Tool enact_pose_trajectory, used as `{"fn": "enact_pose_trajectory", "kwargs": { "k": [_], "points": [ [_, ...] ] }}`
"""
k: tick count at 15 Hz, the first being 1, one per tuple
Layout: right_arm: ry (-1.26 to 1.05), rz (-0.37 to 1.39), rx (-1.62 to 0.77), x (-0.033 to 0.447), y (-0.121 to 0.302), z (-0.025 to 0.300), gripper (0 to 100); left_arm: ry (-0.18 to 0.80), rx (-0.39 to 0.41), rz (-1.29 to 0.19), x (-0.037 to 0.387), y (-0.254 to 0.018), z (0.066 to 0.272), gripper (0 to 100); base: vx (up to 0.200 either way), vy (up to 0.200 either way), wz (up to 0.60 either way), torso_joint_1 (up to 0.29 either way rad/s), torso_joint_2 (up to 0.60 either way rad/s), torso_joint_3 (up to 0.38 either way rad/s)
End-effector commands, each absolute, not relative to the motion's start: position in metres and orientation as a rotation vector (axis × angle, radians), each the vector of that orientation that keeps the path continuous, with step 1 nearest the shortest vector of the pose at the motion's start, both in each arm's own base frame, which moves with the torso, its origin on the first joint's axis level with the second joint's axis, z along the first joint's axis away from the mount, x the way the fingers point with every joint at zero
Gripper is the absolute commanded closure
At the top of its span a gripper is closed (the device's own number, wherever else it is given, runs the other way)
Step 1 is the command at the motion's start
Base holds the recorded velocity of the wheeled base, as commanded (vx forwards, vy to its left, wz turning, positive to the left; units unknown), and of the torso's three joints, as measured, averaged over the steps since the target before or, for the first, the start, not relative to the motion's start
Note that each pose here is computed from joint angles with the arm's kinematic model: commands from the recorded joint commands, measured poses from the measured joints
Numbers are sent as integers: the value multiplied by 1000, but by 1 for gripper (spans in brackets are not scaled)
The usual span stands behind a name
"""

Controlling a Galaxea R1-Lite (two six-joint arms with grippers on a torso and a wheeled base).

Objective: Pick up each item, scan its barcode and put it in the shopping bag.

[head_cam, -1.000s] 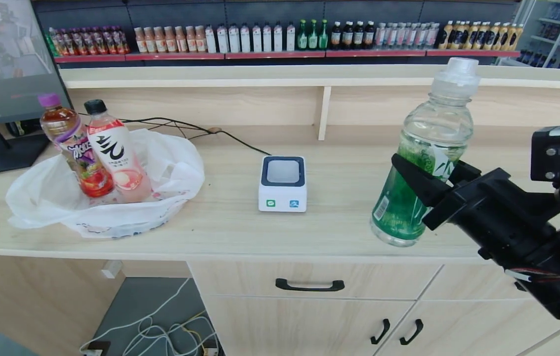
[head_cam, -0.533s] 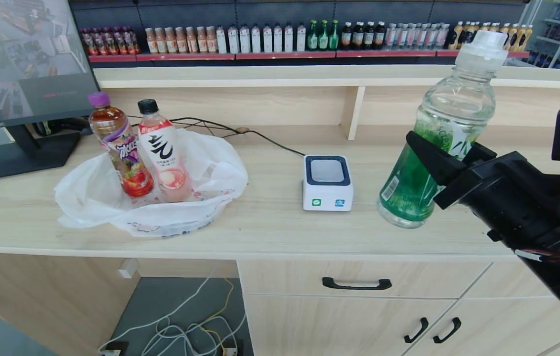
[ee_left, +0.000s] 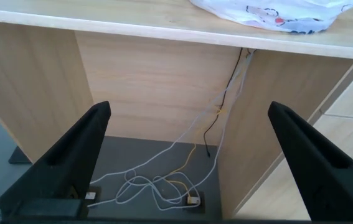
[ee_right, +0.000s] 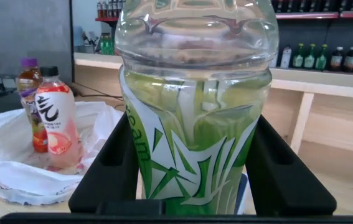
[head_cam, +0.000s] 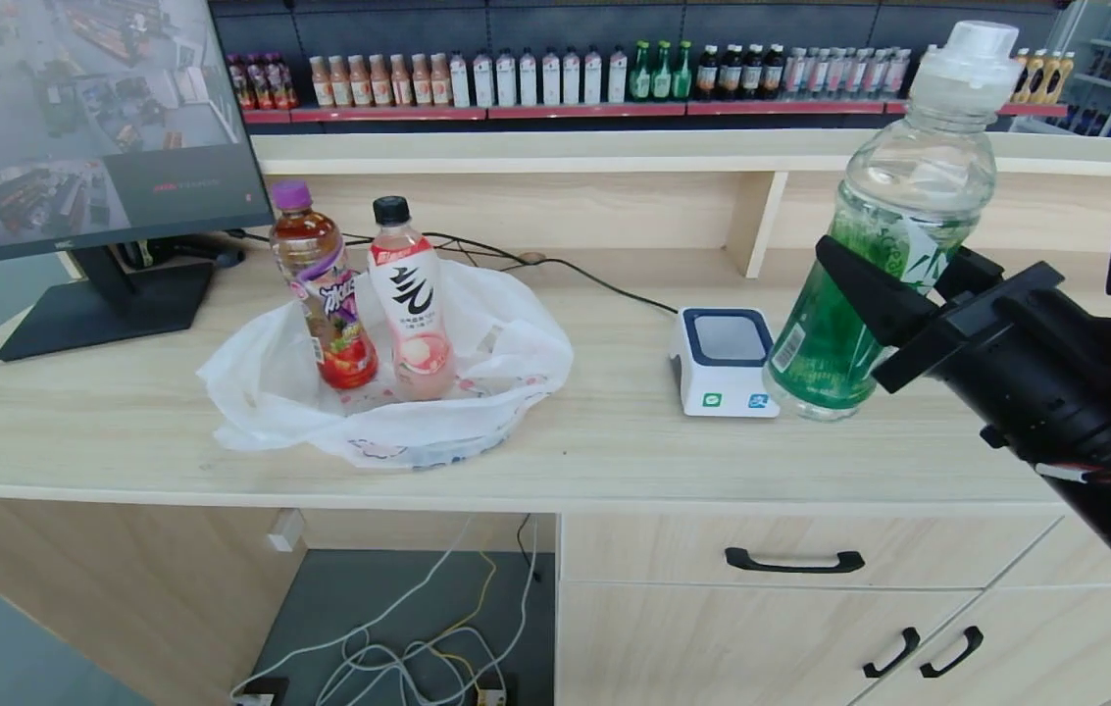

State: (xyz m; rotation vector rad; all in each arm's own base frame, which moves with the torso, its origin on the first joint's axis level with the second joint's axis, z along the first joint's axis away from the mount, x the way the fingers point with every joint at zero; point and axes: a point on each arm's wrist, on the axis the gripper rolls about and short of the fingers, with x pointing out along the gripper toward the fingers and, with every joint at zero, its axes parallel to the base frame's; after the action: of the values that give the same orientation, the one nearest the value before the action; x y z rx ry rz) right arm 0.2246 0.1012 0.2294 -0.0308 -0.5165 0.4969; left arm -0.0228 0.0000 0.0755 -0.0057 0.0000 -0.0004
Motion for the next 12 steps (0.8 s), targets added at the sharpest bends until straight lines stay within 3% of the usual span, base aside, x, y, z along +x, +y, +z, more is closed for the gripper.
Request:
{"fn": "enact_pose_trajectory", "kwargs": {
  "k": [1, 4, 7, 12],
  "points": [
    [-541, 516, -64, 230, 102, 232, 100, 0, -6, 0, -23, 0, 75, 0, 0, 0, 0, 0, 0, 0],
    [-668, 591, -243, 241, 100, 257, 100, 0, -6, 0, -23, 0, 75, 0, 0, 0, 0, 0, 0, 0],
    [-861, 608, -613, 247, 113, 296, 100, 0, -6, 0, -23, 0, 75, 0, 0, 0, 0, 0, 0, 0],
    [-1043, 765, -878, 266, 164, 278, 100, 0, -6, 0, -23, 0, 75, 0, 0, 0, 0, 0, 0, 0]
  ]
}}
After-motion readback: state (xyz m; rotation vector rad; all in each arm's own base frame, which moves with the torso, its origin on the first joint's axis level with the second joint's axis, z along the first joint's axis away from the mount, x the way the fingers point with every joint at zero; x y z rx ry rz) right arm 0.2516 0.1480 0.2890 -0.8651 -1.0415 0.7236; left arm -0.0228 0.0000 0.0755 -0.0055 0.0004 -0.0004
